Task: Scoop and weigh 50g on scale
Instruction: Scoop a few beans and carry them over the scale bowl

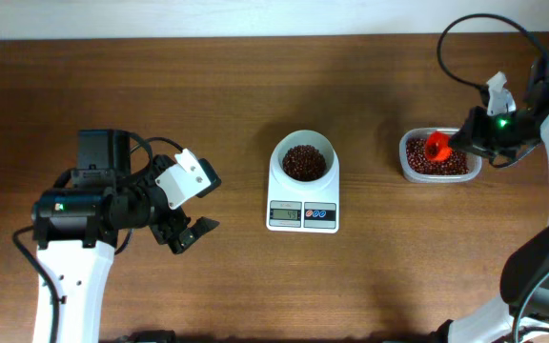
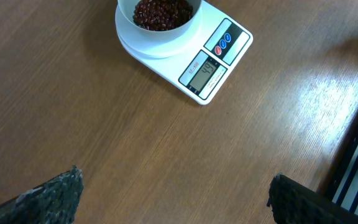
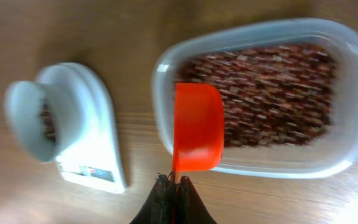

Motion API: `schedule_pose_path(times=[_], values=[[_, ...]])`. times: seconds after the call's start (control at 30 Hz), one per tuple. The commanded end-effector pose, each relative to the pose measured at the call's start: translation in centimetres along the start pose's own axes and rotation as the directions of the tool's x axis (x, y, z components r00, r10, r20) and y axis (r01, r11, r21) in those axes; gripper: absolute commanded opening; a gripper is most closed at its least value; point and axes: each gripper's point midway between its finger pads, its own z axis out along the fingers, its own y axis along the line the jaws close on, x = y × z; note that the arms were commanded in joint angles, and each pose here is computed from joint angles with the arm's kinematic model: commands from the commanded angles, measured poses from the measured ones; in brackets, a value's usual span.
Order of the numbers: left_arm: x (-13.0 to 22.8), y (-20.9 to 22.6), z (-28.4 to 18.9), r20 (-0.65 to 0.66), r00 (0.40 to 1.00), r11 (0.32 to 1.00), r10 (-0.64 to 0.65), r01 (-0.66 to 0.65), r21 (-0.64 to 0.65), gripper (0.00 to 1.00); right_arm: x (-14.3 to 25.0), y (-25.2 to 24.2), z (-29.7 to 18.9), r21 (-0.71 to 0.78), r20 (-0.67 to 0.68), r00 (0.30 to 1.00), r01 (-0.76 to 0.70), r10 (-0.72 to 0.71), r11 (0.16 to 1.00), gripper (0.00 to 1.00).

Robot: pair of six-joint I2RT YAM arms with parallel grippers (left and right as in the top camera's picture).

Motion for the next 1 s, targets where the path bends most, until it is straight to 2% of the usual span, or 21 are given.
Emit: schedule_pose_path(times=[0.0, 0.07, 0.17, 0.27, 0.4, 0.53, 0.63, 0.97], values=[[-0.6, -0.1, -0.4, 0.025, 1.000, 1.000, -0.004, 0.004, 0.002, 0.99, -0.7, 4.0, -1.8, -0.200, 0.057, 0.998, 0.026, -0.015, 0.979, 0.04], [-0.6, -0.1, -0.4, 0.025, 1.000, 1.000, -0.004, 0.004, 0.002, 0.99, -0.6, 5.7, -1.9, -0.270, 0.057, 0.998, 0.041, -0.026, 0.962, 0.04], [-0.6, -0.1, -0.4, 0.025, 1.000, 1.000, -0.004, 0.004, 0.002, 0.99, 0.0, 8.6, -0.8, -0.298, 0.032, 0.995, 0.100, -0.094, 0.949, 0.04], [-0.6, -0.1, -0.4, 0.025, 1.000, 1.000, -0.004, 0.004, 0.002, 0.99, 1.0, 13.1, 1.1, -0.328, 0.023, 0.973, 0.223, -0.229, 0.918, 0.04], [-0.6, -0.1, -0.4, 0.025, 1.000, 1.000, -0.004, 0.004, 0.001, 0.99, 2.2, 18.7, 3.5, -0.333, 0.057, 0.910, 0.404, -0.410, 0.852, 0.04], [-0.6, -0.1, -0.4, 0.025, 1.000, 1.000, -0.004, 0.004, 0.002, 0.99, 2.3, 18.9, 6.1, -0.092, 0.042, 0.846, 0.532, -0.531, 0.841, 0.04], [-0.6, -0.1, -0.4, 0.025, 1.000, 1.000, -0.004, 0.004, 0.001, 0.99, 2.7, 20.8, 6.6, -0.096, 0.065, 0.801, 0.599, -0.595, 0.795, 0.04], [-0.6, -0.1, -0.4, 0.025, 1.000, 1.000, -0.004, 0.004, 0.002, 0.99, 2.8, 21.0, 6.7, -0.101, 0.068, 0.799, 0.602, -0.598, 0.792, 0.04]])
